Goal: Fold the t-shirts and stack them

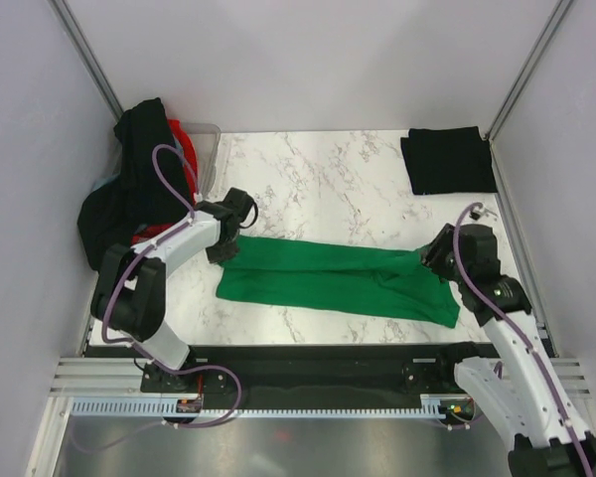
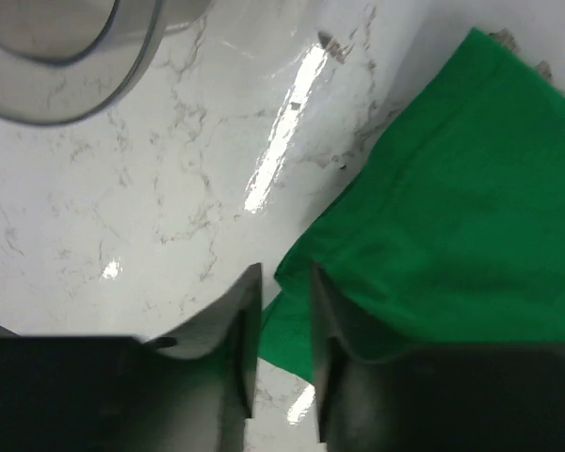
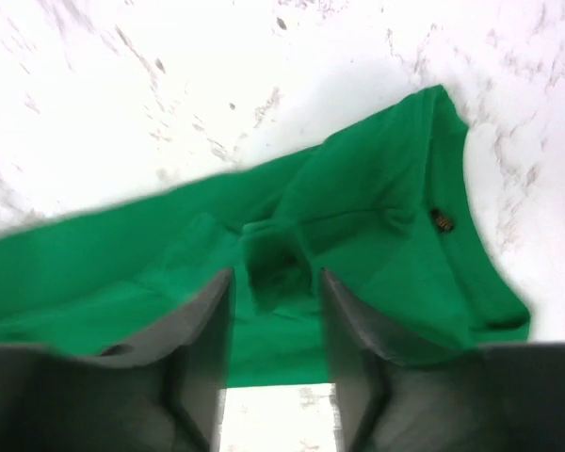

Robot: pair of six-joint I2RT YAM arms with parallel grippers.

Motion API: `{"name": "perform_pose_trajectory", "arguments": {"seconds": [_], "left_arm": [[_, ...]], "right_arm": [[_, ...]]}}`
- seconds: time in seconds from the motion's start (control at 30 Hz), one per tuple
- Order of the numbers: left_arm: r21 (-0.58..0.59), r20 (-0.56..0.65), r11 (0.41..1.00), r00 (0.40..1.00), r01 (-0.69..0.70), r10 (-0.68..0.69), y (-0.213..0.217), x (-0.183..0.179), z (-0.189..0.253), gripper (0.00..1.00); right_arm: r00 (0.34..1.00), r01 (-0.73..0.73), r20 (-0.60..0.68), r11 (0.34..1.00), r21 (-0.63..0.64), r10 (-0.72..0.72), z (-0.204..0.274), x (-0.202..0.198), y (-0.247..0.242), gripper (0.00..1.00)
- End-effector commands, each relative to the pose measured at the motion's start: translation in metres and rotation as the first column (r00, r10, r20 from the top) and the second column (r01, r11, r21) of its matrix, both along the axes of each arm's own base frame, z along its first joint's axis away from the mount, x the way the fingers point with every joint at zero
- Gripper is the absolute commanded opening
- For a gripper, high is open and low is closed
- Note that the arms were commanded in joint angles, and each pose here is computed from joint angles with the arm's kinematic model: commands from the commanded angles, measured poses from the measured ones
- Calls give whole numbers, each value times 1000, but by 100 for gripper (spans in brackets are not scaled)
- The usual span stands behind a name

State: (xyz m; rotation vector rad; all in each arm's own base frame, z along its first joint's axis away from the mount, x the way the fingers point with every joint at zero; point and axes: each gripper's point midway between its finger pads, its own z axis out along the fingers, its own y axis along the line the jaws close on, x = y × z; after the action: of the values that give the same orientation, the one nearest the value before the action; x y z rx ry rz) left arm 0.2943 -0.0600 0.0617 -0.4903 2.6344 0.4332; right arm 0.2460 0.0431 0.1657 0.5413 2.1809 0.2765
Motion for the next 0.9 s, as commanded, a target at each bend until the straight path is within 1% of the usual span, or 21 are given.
{"name": "perform_pose_trajectory", "arguments": {"seconds": [0.0, 0.03, 0.07, 0.1, 0.13, 0.2, 0.3, 0.37, 0.47, 0.5, 0.57, 0.6, 0.7, 0.77, 0.83, 0.87], "left_arm": [[-46, 131, 995, 987, -91, 97, 6, -1, 22, 38], [-53, 139, 995, 986, -86, 93, 5, -1, 24, 62], [-61, 152, 995, 984, -84, 92, 5, 0, 29, 72], [-75, 175, 994, 980, -78, 91, 4, 2, 37, 78], [-89, 185, 994, 979, -66, 82, 1, 3, 42, 84], [-110, 196, 992, 978, -55, 76, -2, 3, 48, 85], [-149, 218, 988, 974, -33, 66, -8, 4, 55, 84], [-166, 214, 986, 976, -8, 44, -15, 5, 54, 83], [-182, 190, 982, 982, 47, -12, -32, 9, 41, 82], [-182, 187, 980, 981, 79, -45, -43, 11, 40, 81], [-159, 140, 982, 987, 104, -82, -54, 13, 23, 80], [-158, 130, 979, 985, 129, -109, -65, 15, 20, 80], [-152, 46, 974, 985, 170, -165, -82, 18, -7, 80], [-132, -19, 975, 983, 180, -184, -84, 16, -26, 77], [-124, -52, 976, 981, 179, -186, -82, 11, -36, 77], [-118, -74, 977, 980, 177, -186, -79, 5, -42, 77]], "right_arm": [[989, 93, 104, 987, 130, -107, 15, -13, -1, 70], [985, 125, 96, 978, 164, -142, 7, -17, -2, 94], [983, 135, 102, 975, 178, -154, 4, -20, -2, 98], [979, 134, 123, 971, 197, -160, 7, -22, -2, 98], [980, 139, 111, 967, 214, -165, -1, -23, 0, 98], [983, 113, 115, 965, 236, -143, -2, -19, 6, 98], [995, 53, 71, 962, 268, -75, -13, -12, 23, 98], [999, 1, 35, 954, 299, -12, -23, -10, 37, 98], [997, -25, -67, 945, 326, 50, -50, -4, 52, 98], [988, -13, -140, 947, 322, 61, -68, -3, 56, 98], [978, -16, -196, 955, 295, 77, -81, 0, 61, 98], [963, 0, -260, 963, 269, 73, -97, 0, 60, 98], [944, 9, -321, 972, 233, 68, -112, 11, 62, 98], [937, 3, -341, 977, 212, 71, -118, 18, 62, 98], [927, -2, -369, 986, 167, 64, -126, 30, 59, 98], [912, -3, -405, 989, 147, 63, -137, 32, 58, 98]]}}
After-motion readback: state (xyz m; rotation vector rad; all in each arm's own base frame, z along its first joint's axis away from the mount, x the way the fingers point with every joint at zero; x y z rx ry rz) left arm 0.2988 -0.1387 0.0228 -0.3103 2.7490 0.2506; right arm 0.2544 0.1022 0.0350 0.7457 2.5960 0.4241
